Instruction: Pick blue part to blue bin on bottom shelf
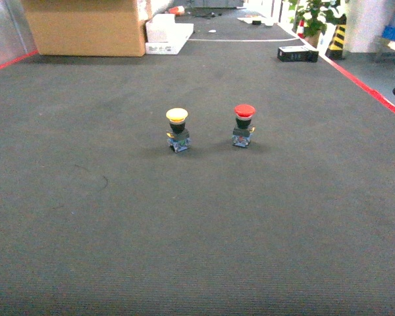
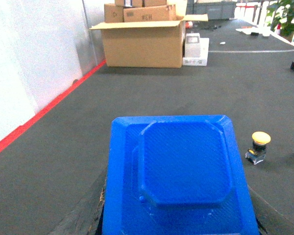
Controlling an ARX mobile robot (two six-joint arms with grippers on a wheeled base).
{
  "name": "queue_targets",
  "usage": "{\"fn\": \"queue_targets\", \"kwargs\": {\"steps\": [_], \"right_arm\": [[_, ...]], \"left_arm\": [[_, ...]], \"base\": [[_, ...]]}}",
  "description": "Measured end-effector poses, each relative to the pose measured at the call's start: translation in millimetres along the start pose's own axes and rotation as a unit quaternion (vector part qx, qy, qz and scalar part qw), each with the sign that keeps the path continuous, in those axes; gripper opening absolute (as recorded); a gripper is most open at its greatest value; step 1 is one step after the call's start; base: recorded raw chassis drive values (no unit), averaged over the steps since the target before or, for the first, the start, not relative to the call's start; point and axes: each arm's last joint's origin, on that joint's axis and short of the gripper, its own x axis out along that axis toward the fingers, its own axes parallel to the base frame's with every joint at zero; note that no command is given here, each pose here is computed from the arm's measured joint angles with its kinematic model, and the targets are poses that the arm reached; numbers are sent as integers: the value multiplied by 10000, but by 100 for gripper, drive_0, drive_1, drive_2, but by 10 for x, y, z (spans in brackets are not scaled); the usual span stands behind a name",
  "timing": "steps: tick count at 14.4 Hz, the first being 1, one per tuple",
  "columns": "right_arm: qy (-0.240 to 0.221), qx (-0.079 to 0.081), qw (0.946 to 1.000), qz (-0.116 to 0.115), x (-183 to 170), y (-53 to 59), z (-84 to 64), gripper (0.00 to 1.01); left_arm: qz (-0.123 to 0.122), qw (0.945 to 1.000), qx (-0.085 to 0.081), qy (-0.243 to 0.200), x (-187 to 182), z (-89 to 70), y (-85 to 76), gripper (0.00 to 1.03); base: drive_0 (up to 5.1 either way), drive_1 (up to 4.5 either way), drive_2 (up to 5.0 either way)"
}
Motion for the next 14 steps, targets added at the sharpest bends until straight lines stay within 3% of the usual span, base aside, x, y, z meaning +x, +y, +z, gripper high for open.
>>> {"fn": "queue_targets", "kwargs": {"steps": [3,8,10,14], "right_arm": [[-2,0,10000,0,0,0,0,98],[0,0,10000,0,0,0,0,98],[-2,0,10000,0,0,0,0,98],[-2,0,10000,0,0,0,0,98]], "left_arm": [[26,10000,-34,-12,-282,-12,44,44],[217,9996,-160,58,-262,-28,87,44],[194,9995,-246,85,-258,-32,86,44],[191,9995,-254,78,-258,-28,86,44]], "base": [[0,0,0],[0,0,0],[0,0,0],[0,0,0]]}}
